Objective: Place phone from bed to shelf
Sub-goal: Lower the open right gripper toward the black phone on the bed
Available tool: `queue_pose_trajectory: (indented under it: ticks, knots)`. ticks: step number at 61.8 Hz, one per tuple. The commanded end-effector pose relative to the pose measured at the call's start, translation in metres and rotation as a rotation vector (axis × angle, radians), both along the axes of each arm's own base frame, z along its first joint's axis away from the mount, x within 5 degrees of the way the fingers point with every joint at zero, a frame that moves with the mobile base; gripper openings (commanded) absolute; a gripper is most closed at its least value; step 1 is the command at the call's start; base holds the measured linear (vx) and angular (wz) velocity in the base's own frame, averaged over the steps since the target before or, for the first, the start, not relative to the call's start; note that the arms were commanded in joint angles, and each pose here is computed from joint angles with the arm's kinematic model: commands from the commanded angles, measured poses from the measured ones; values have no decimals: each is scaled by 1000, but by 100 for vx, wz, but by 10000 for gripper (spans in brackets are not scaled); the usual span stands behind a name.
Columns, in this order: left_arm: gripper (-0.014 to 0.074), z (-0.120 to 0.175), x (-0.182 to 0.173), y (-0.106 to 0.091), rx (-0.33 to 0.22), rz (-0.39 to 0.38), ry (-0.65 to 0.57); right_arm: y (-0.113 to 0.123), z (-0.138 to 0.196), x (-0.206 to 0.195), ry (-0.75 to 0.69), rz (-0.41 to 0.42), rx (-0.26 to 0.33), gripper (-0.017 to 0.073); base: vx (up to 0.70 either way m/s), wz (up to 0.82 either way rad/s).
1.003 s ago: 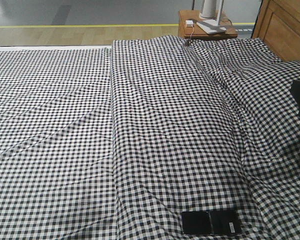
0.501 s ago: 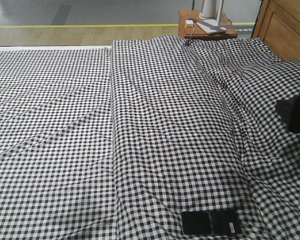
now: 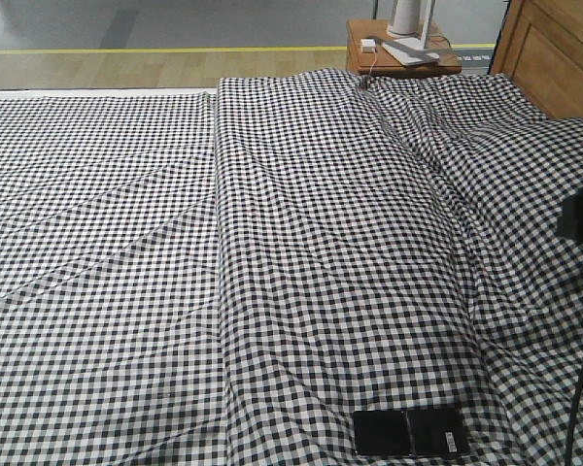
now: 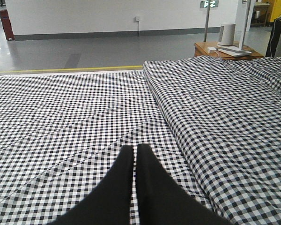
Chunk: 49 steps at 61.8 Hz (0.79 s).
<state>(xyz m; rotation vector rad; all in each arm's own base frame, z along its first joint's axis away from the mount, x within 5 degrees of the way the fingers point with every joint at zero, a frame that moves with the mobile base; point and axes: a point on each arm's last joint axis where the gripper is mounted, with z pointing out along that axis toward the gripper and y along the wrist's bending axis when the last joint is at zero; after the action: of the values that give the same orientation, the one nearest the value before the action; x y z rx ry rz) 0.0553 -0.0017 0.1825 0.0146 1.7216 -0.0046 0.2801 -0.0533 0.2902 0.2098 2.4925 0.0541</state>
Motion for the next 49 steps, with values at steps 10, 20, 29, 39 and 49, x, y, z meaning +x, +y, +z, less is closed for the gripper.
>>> queue_pose_trajectory:
  ticks: [10, 20, 29, 39, 49]
  knots:
    - [1, 6, 0, 1, -9, 6, -72, -38, -29, 19, 43, 5, 79, 594, 0, 0]
    - [1, 6, 0, 1, -9, 6, -72, -47, -68, 32, 129, 71, 129, 594, 0, 0]
    - [1, 6, 0, 1, -9, 6, -72, -48, -109, 43, 221, 132, 175, 594, 0, 0]
    - [1, 6, 0, 1, -9, 6, -72, -48, -159, 48, 332, 186, 243, 594, 0, 0]
    - [1, 6, 0, 1, -9, 6, -72, -43, -206, 49, 410, 257, 326, 594, 0, 0]
